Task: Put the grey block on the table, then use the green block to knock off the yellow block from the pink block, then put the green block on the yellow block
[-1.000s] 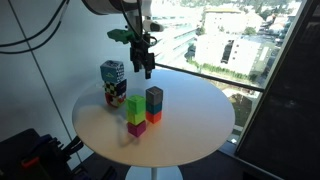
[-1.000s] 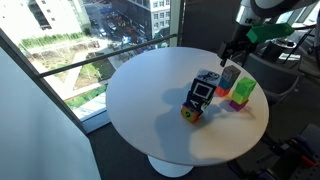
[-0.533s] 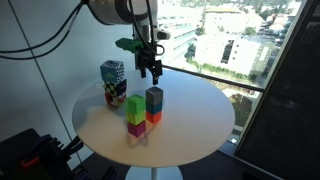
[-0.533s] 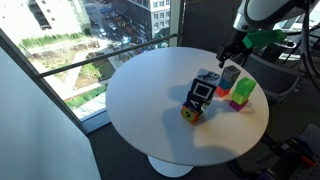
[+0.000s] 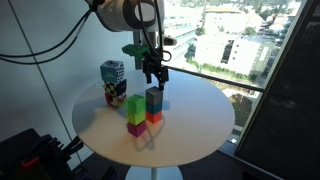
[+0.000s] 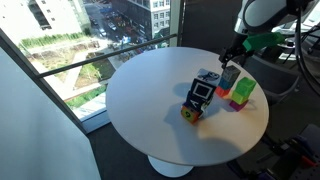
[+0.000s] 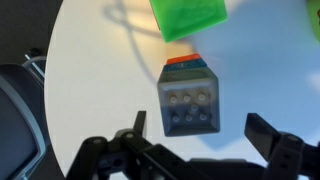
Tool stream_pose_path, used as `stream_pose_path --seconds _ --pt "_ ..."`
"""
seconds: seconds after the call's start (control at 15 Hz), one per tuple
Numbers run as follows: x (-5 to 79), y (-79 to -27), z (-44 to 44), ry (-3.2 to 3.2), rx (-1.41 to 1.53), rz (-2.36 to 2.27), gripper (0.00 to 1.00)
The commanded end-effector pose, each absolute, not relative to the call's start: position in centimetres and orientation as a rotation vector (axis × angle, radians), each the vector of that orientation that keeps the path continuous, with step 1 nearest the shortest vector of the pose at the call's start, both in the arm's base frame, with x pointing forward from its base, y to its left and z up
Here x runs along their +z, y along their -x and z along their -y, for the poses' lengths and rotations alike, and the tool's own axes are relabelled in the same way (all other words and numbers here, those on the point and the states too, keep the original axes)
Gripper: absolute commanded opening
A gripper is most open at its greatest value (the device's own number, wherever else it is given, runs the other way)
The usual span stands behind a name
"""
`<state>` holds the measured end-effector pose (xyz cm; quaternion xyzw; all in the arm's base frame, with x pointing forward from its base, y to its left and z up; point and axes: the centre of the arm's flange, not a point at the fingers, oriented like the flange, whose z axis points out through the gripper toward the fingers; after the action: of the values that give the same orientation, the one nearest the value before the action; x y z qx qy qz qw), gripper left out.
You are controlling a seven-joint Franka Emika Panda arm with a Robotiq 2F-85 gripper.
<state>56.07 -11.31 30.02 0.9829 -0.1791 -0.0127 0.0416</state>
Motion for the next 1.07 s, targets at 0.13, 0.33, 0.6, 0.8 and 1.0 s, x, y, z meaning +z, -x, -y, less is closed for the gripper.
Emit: stream_pose_path --seconds 0.13,0.33,0.6,0.8,1.0 --pt "29.3 -56.3 12.0 -3.019 -0.069 0.489 1.00" --pt "28.9 -56.3 12.1 -3.019 -0.079 0.454 1.00" --pt "28.7 -56.2 12.1 -3.020 -0.079 0.417 1.00" --pt "28.4 -55.9 11.6 -3.022 -0.086 0.452 1.00" --pt "28.4 -55.9 11.6 -3.022 -0.086 0.452 1.00"
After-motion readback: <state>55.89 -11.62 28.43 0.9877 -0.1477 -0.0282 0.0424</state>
